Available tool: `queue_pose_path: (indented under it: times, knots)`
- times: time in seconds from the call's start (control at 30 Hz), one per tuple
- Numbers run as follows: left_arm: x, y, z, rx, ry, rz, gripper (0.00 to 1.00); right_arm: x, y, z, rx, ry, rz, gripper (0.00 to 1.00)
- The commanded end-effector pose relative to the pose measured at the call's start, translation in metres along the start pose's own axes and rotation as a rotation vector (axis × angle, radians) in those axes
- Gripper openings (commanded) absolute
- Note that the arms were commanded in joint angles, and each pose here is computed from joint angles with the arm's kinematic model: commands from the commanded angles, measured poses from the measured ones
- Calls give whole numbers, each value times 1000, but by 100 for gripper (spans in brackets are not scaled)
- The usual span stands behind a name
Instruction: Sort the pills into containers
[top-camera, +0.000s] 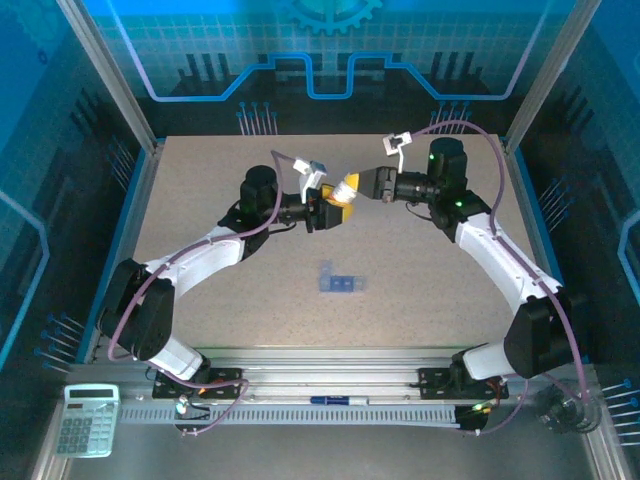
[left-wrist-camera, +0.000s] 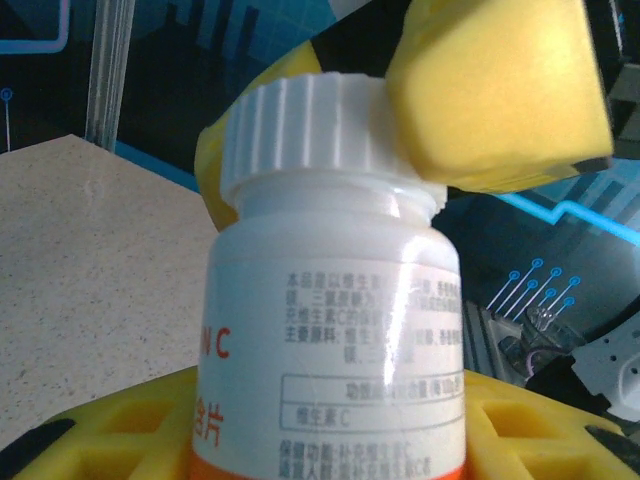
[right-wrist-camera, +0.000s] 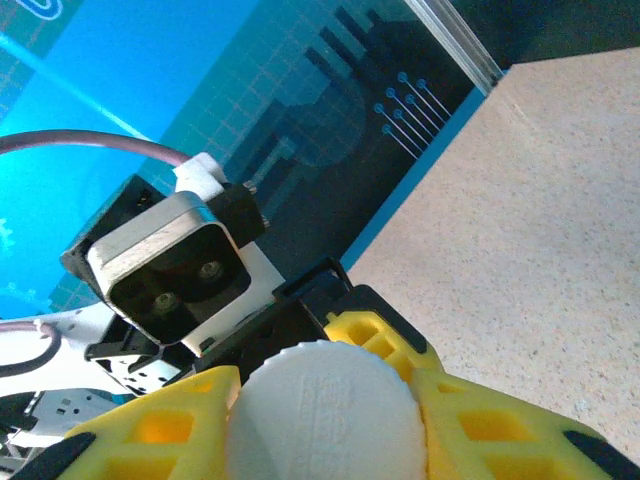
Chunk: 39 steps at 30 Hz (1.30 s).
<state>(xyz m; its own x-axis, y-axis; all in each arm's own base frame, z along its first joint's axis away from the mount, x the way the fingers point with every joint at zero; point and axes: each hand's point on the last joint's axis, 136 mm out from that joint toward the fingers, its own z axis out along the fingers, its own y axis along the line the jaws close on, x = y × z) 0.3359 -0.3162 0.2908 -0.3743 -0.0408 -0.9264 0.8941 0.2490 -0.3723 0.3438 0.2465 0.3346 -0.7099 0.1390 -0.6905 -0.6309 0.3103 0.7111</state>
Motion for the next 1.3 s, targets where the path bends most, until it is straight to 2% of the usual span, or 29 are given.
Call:
queue_pose_path:
  times: [0.0, 0.13, 0.23, 0.4, 0.5, 1.0, 1.1, 1.27]
  knots:
    - [-7, -1, -5, 38, -15, -31, 0, -16, 3, -9, -15, -43, -77, 56]
    - [-6, 6, -4, 1, -11, -12, 0, -22, 1, -19, 25, -92, -34, 80]
    - [-3, 15, -4, -49, 5, 12, 0, -29, -10, -29, 70, -153, 48, 87]
    - [9, 27, -2, -169, 66, 103, 0, -24, -46, -35, 177, -206, 285, 85]
    - [18, 31, 0, -224, 105, 159, 0, -17, -54, -29, 206, -213, 355, 84]
    - [26, 30, 6, -248, 141, 215, 0, 20, -54, 16, 222, -85, 375, 82]
    - [27, 29, 6, -246, 143, 218, 0, 25, -54, 17, 220, -76, 376, 75]
    - [28, 28, 6, -245, 143, 216, 0, 28, -50, 18, 203, -64, 371, 50]
